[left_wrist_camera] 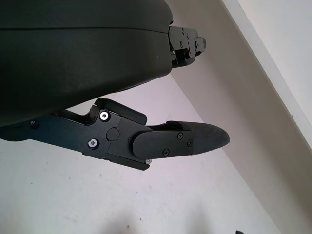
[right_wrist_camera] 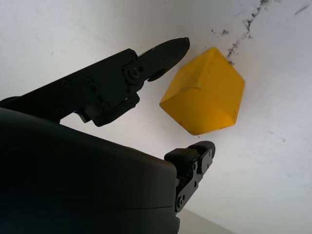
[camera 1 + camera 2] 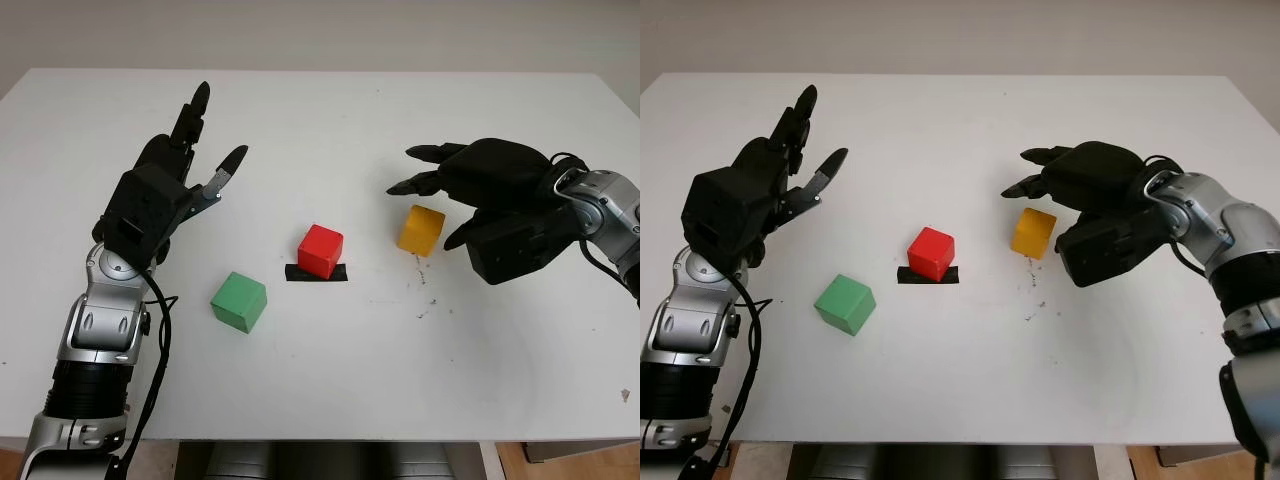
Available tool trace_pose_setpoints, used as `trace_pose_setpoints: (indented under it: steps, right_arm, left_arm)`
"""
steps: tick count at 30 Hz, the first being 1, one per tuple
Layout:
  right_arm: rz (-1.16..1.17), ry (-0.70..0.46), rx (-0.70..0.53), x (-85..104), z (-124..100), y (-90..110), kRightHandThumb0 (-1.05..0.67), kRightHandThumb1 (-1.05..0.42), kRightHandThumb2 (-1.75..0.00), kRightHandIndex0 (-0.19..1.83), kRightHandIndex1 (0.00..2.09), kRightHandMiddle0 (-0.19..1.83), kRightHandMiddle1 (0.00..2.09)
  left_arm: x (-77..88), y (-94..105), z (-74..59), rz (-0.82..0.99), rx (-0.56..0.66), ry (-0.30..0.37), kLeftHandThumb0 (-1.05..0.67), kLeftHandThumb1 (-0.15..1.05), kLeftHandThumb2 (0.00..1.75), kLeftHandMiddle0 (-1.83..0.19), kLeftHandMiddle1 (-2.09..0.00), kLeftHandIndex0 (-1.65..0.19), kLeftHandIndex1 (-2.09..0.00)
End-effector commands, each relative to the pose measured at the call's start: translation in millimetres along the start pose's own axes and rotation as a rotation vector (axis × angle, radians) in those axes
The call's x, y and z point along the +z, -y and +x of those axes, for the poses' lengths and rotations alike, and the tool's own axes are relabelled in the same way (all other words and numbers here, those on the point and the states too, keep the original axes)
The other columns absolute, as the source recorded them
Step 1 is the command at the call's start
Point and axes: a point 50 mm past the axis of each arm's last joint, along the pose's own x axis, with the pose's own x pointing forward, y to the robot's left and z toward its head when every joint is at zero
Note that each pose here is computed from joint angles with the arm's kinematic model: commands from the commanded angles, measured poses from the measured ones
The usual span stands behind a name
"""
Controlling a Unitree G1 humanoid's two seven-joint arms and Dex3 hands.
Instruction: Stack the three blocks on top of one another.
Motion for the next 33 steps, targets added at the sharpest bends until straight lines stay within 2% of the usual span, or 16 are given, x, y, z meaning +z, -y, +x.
trace_pose_setpoints:
  steps: [1, 5, 13, 16, 18, 21, 26, 33]
  right_arm:
    - [-0.023, -0.002, -0.020, -2.6, -0.9, 7.8, -0.39, -0.82, -0.06, 0.05, 0.05, 0.44, 0.08]
    - [-0.029, 0.006, -0.047, -2.3, -0.8, 5.0, -0.37, -0.84, -0.06, 0.06, 0.06, 0.46, 0.09]
    - [-0.026, 0.040, -0.147, -0.4, -1.3, 0.9, -0.32, -0.89, -0.07, 0.17, 0.09, 0.68, 0.19]
    - [-0.017, 0.046, -0.173, -0.4, -1.2, -1.0, -0.36, -0.92, -0.06, 0.21, 0.08, 0.77, 0.33]
    - [-0.014, 0.053, -0.185, -0.2, -1.2, -1.1, -0.37, -0.94, -0.06, 0.24, 0.06, 0.60, 0.79]
    - [-0.013, 0.055, -0.191, -1.0, -1.6, 0.1, -0.39, -0.97, -0.06, 0.27, 0.06, 0.51, 1.10]
    - [0.005, 0.049, -0.193, -4.1, -2.7, 2.5, -0.40, -0.97, -0.06, 0.28, 0.06, 0.48, 1.21]
    - [0.001, 0.025, -0.154, -8.1, -3.6, 2.3, -0.41, -0.98, -0.05, 0.25, 0.05, 0.44, 1.24]
  left_arm:
    - [3.0, -2.8, -1.5, 0.019, -0.004, 0.022, -0.66, 1.05, 0.43, 0.12, -0.05, 0.06, -0.06]
    - [2.7, -2.5, -1.3, 0.016, -0.016, 0.033, -0.64, 1.05, 0.43, 0.12, -0.05, 0.07, -0.05]
    - [2.4, -1.9, -0.5, 0.036, -0.031, 0.042, -0.63, 1.05, 0.45, 0.12, -0.05, 0.08, -0.05]
    - [2.6, -1.7, 0.1, 0.037, -0.033, 0.044, -0.64, 1.05, 0.45, 0.12, -0.06, 0.07, -0.05]
    - [2.6, -1.7, 0.3, 0.037, -0.034, 0.044, -0.64, 1.05, 0.45, 0.12, -0.06, 0.07, -0.05]
    - [2.6, -1.3, 0.6, 0.035, -0.035, 0.043, -0.64, 1.05, 0.45, 0.12, -0.05, 0.08, -0.05]
    - [3.1, -0.6, 1.5, 0.027, -0.036, 0.044, -0.63, 1.05, 0.45, 0.13, -0.05, 0.08, -0.05]
    - [3.0, -0.5, 1.2, 0.034, -0.035, 0.042, -0.64, 1.05, 0.45, 0.12, -0.06, 0.08, -0.05]
